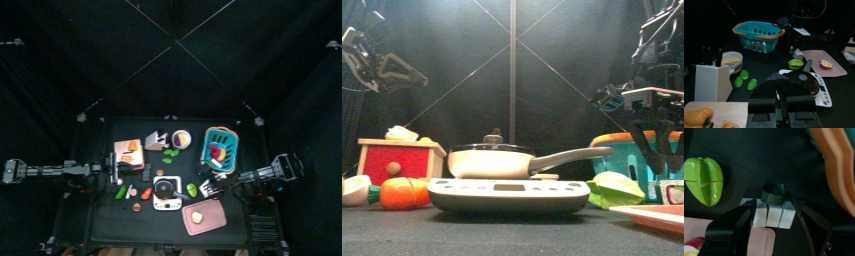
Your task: Grab seaweed
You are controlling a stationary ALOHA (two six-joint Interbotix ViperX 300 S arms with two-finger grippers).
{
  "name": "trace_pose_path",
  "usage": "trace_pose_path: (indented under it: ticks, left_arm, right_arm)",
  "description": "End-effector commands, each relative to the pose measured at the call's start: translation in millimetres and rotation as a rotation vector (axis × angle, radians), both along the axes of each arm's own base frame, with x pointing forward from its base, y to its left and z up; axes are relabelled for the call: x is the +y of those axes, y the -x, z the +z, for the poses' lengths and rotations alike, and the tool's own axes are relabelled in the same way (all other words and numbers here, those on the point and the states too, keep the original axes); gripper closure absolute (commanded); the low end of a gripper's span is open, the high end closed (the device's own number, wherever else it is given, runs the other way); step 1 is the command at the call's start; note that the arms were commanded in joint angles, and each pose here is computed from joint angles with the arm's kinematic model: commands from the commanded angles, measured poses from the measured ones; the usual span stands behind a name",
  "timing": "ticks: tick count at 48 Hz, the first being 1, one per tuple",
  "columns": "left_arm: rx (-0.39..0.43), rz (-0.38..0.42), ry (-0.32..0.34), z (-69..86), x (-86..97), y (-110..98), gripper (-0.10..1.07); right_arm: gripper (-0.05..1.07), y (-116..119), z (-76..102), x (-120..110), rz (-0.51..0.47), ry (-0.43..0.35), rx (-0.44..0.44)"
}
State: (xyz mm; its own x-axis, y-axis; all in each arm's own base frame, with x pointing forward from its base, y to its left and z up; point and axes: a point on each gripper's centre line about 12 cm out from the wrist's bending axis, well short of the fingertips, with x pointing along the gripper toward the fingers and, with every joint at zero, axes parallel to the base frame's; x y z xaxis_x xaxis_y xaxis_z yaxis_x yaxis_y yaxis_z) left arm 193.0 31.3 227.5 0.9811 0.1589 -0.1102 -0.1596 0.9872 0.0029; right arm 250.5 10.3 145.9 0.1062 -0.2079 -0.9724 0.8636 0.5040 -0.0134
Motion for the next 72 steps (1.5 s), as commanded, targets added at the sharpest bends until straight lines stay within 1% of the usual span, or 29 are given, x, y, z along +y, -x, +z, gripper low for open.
trace_pose_path:
  ticks: [1, 12, 23, 29, 36, 41, 49, 60, 72]
  left_arm:
    - [-0.013, 0.003, -0.004, 4.6, 0.9, -2.0, 0.62]
    - [-0.012, 0.004, -0.002, 4.0, 1.0, -1.8, 0.62]
    - [-0.012, 0.004, -0.002, 4.0, 1.0, -1.8, 0.62]
    - [-0.011, 0.004, -0.002, 3.4, 0.9, -1.6, 0.62]
    - [-0.012, 0.004, -0.002, 4.0, 1.0, -1.8, 0.62]
    - [-0.01, 0.003, -0.003, 3.4, 0.9, -1.6, 0.62]
    - [-0.011, 0.004, -0.002, 3.4, 0.9, -1.6, 0.62]
    - [-0.01, 0.003, -0.003, 3.4, 0.9, -1.6, 0.62]
    - [-0.011, 0.004, -0.002, 3.4, 0.9, -1.6, 0.62]
  right_arm:
    - [0.09, -2.6, 2.1, -1.0, -0.001, -0.001, -0.018]
    - [0.09, -4.0, -5.3, -2.3, 0.022, 0.01, -0.029]
    - [0.11, -0.4, -12.3, -6.5, 0.018, 0.019, -0.008]
    - [0.16, 1.2, -14.6, -6.5, 0.018, 0.018, -0.001]
    - [0.26, -0.2, -14.2, -6.1, 0.019, 0.015, -0.01]
    - [0.35, -1.8, -12.8, -5.4, 0.016, 0.01, -0.015]
    - [0.42, -7.0, -6.7, -4.9, 0.015, 0.009, -0.034]
    - [0.42, -21.9, 10.9, -4.5, 0.029, 0.017, -0.092]
    - [0.42, -22.0, 12.7, -5.9, 0.034, 0.031, -0.084]
